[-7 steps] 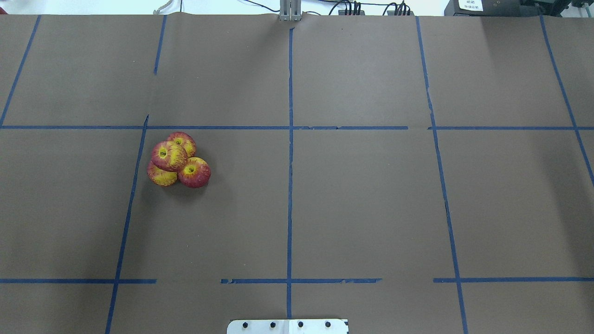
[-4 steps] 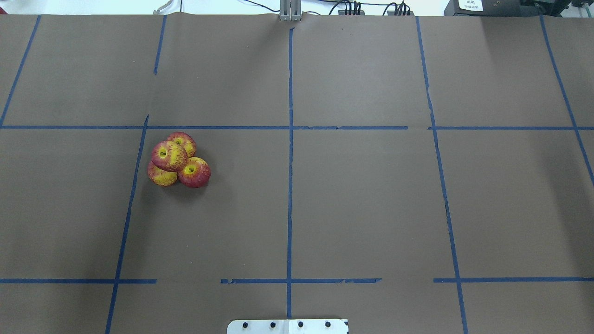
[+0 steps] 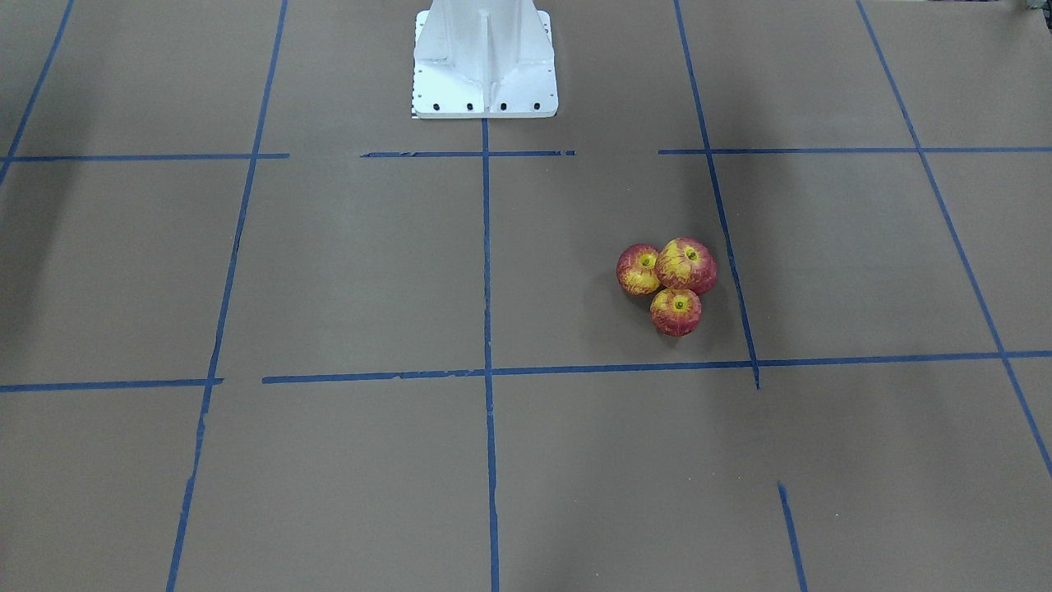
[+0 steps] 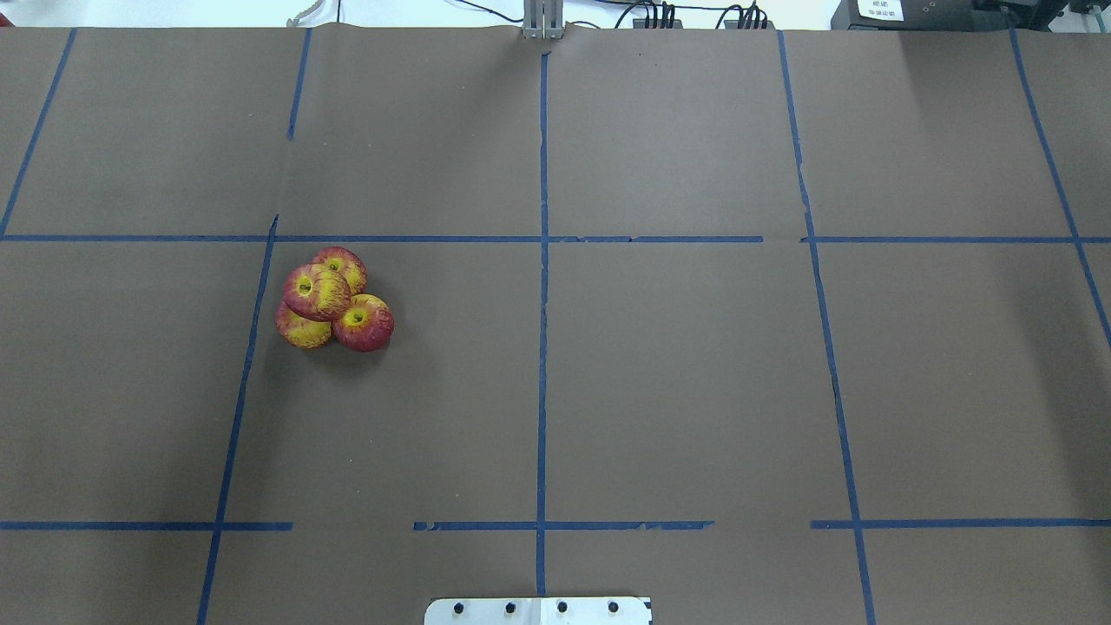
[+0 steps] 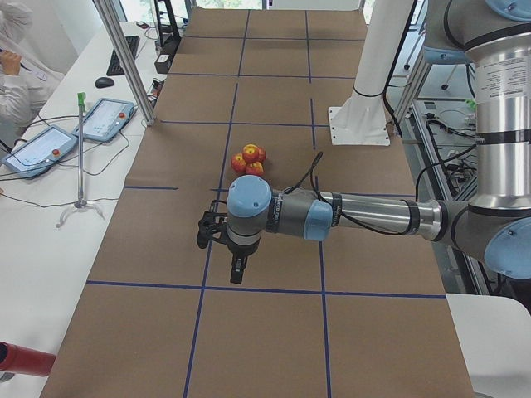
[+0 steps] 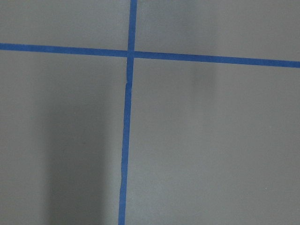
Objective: Stack apples
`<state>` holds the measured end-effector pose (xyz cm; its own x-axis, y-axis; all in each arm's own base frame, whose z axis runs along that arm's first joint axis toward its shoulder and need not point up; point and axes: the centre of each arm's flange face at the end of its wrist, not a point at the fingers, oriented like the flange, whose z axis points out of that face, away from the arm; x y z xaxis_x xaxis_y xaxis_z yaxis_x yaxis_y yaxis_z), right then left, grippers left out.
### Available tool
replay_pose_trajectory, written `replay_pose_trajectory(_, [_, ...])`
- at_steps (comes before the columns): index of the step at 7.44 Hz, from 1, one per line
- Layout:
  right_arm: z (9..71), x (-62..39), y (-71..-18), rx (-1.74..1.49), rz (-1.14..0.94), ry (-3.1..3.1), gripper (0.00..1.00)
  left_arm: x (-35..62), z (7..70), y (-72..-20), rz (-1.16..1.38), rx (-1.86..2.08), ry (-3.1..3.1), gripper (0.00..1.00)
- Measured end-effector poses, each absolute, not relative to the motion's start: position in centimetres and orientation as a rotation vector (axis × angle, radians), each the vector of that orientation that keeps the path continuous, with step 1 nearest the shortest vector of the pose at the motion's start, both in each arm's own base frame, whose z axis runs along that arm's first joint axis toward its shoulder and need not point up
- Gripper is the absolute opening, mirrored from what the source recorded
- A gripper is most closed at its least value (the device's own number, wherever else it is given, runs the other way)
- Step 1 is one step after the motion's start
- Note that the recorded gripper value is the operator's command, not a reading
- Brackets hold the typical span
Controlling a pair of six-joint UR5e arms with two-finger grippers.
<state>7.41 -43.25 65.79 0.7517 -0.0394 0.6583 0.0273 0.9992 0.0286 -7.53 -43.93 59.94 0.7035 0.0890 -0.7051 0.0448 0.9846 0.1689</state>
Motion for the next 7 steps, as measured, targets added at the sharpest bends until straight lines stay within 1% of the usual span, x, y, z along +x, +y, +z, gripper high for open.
replay_pose_trajectory(7, [65.79,7.41,-43.25,0.018,-0.036,-0.719,1.00,-7.50,59.76,-44.07,0.024,0.177,0.791,1.00])
